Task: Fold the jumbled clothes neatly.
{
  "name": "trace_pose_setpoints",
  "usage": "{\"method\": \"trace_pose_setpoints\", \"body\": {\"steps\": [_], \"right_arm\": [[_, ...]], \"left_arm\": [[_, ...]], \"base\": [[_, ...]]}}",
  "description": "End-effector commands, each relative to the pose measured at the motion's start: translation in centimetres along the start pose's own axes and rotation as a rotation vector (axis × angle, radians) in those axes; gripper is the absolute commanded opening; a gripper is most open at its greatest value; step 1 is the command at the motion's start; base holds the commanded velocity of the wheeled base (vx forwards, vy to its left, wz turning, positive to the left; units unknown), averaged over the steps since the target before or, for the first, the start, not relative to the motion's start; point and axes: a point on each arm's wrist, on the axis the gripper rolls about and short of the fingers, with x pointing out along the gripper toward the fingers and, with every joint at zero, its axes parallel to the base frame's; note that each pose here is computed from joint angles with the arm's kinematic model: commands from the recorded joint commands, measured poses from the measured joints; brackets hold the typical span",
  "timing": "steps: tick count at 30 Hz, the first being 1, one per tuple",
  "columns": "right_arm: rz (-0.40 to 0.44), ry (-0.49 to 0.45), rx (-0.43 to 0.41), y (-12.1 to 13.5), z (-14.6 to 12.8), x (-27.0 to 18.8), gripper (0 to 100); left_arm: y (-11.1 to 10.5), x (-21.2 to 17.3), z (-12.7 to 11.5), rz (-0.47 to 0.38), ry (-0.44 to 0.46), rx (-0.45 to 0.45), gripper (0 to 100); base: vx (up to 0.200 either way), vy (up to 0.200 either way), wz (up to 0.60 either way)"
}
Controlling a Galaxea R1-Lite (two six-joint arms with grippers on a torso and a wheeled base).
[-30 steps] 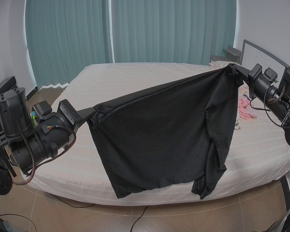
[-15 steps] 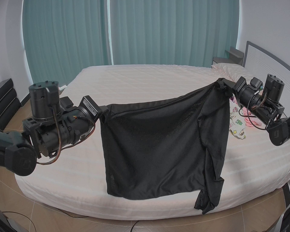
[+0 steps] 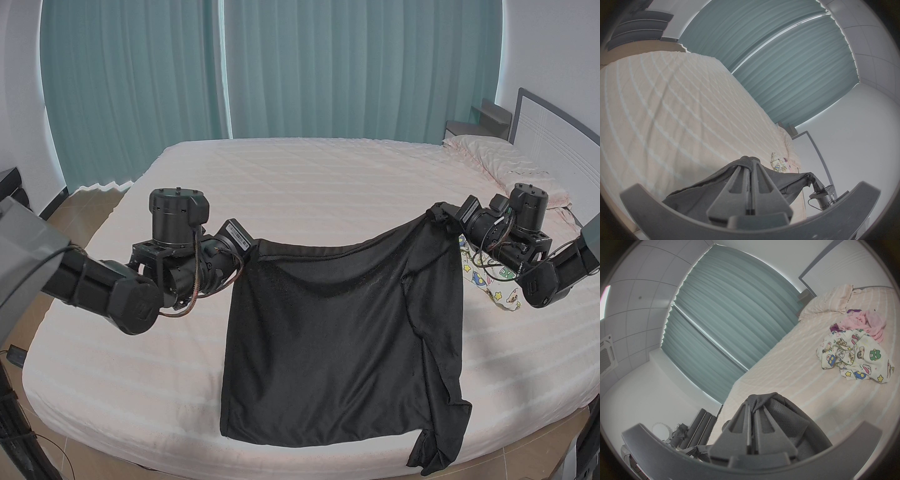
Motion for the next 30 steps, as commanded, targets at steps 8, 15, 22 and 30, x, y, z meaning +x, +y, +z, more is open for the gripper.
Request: {"method": "trace_pose_setpoints", "body": {"steps": [8,15,22,30], "right_arm": [[-0.166,0.051,0.024,-7.6,-5.0,5.1,100],[-0.233,0.032,0.014,-9.9,-6.6,7.1,100],[-0.397,-0.089,0.002,-14.0,-7.5,9.1,100],[-0.403,-0.038,0.009,-13.2,-7.5,7.1,100]], "left_arm": [[4.9,7.6,-1.9,0.108,0.025,-0.007,100],[7.0,10.1,-2.3,0.15,0.017,-0.005,100],[9.7,11.9,-0.1,0.275,-0.142,0.082,100],[9.6,11.0,2.1,0.269,-0.181,0.066,100]], "base": [[0.0,0.0,0.0],[0.0,0.0,0.0],[0.0,0.0,0.0],[0.0,0.0,0.0]]}}
